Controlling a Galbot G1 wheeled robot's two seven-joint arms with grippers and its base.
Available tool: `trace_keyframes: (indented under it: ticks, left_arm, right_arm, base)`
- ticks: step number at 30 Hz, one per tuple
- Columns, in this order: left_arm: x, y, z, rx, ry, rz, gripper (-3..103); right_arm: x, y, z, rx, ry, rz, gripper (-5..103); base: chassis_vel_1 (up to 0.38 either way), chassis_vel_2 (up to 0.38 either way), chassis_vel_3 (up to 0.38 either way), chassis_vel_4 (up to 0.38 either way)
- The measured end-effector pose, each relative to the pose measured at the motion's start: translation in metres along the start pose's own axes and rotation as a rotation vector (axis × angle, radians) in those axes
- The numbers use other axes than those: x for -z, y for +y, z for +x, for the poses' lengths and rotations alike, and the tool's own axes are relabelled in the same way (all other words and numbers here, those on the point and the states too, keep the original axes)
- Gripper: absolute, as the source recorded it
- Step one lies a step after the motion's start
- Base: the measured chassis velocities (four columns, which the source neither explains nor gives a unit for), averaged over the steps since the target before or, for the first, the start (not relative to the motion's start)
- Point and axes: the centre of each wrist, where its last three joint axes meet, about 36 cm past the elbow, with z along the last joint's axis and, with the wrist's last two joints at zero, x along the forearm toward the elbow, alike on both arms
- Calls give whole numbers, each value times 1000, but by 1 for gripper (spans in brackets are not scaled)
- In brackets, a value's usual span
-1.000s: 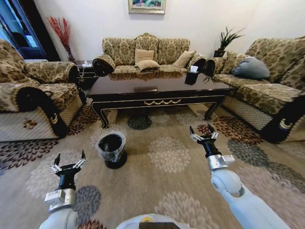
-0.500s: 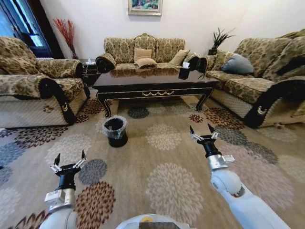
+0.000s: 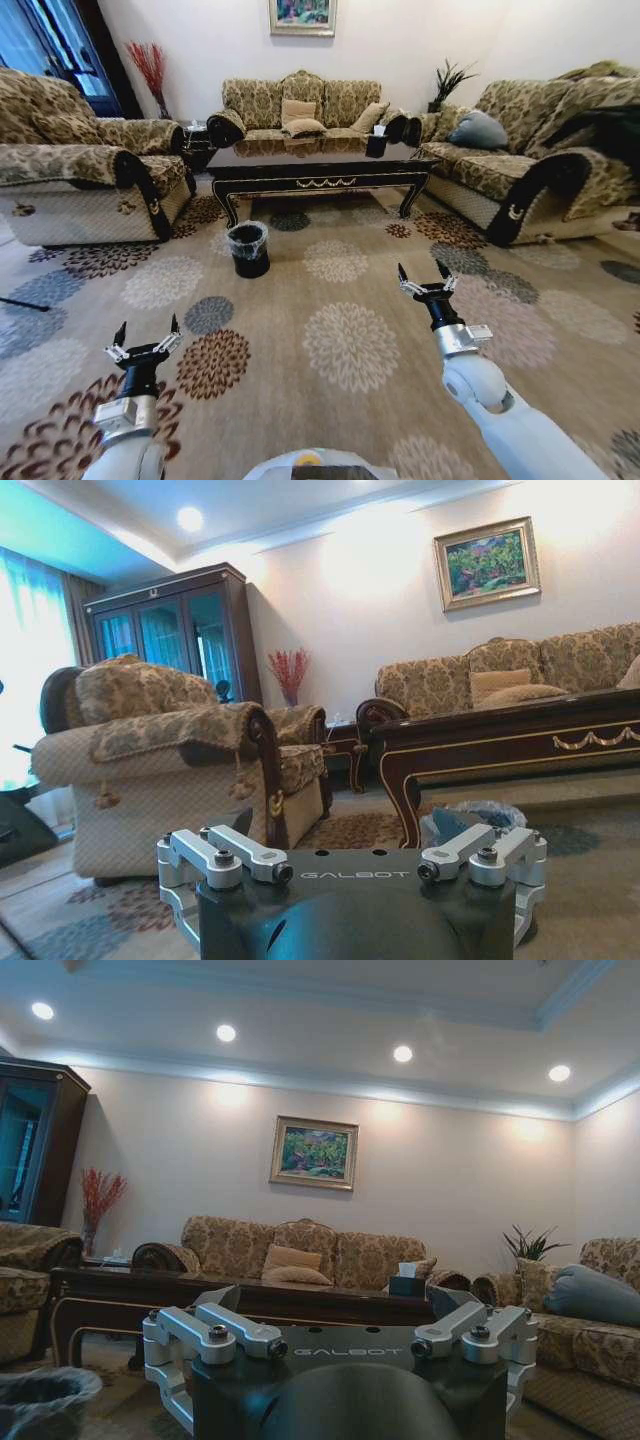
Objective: Move to the front of the table and pick up the trash from the floor, then place it into the trash bin.
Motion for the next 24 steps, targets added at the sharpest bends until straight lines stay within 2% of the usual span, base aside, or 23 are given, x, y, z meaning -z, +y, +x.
trace_keyframes:
  ticks: [12, 15, 24]
  left_arm:
    - [0, 0, 0, 0, 1, 0, 100]
    - [0, 0, 0, 0, 0, 0, 100]
    - [0, 0, 0, 0, 0, 0, 100]
  right_arm:
    - [0, 0, 0, 0, 0, 0, 100]
    - [0, 0, 0, 0, 0, 0, 100]
    - [0, 0, 0, 0, 0, 0, 100]
  base:
    - [323, -322, -328, 328]
    - [70, -105, -97, 55]
    - [-43, 64, 43, -44]
